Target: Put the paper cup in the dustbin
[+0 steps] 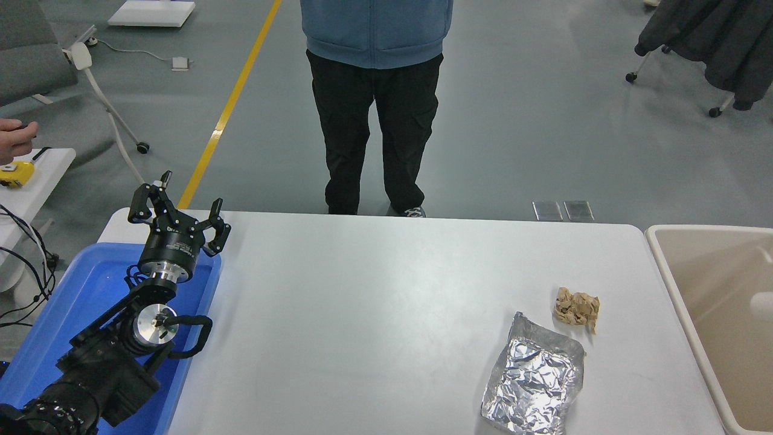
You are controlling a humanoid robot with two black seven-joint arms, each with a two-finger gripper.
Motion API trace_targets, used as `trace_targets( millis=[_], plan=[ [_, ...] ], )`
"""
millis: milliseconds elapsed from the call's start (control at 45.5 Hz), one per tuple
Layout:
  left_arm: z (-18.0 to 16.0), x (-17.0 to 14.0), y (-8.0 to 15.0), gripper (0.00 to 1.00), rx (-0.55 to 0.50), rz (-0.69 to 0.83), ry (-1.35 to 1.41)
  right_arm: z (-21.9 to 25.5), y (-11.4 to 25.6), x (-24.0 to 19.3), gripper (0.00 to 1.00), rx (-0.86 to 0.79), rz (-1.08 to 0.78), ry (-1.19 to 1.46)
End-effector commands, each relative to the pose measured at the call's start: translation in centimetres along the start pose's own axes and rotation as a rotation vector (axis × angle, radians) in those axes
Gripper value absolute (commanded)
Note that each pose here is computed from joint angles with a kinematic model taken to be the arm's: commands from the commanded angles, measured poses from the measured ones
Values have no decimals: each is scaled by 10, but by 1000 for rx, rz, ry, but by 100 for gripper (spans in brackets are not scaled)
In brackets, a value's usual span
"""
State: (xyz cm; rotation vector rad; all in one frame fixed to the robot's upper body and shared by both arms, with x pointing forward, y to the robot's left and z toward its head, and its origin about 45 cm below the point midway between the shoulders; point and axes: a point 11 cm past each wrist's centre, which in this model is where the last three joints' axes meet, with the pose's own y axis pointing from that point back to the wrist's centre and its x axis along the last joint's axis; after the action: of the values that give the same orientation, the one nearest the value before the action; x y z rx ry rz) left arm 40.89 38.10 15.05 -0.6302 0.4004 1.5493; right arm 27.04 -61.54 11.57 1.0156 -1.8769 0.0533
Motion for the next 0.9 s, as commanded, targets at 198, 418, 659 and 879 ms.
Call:
trace_targets(
  millis=[198, 418, 659, 879],
  plan=[
    [0, 0, 0, 100, 0, 0, 0, -1, -5, -10, 0, -35, 67, -36],
    [0, 0, 0, 100, 0, 0, 0, -1, -5, -11, 2, -37, 66, -38],
    [0, 0, 0, 100, 0, 0, 0, 0, -5, -11, 95, -53, 69, -69],
    [0, 0, 0, 100, 0, 0, 0, 0, -6, -9, 99, -59, 81, -98]
  ],
)
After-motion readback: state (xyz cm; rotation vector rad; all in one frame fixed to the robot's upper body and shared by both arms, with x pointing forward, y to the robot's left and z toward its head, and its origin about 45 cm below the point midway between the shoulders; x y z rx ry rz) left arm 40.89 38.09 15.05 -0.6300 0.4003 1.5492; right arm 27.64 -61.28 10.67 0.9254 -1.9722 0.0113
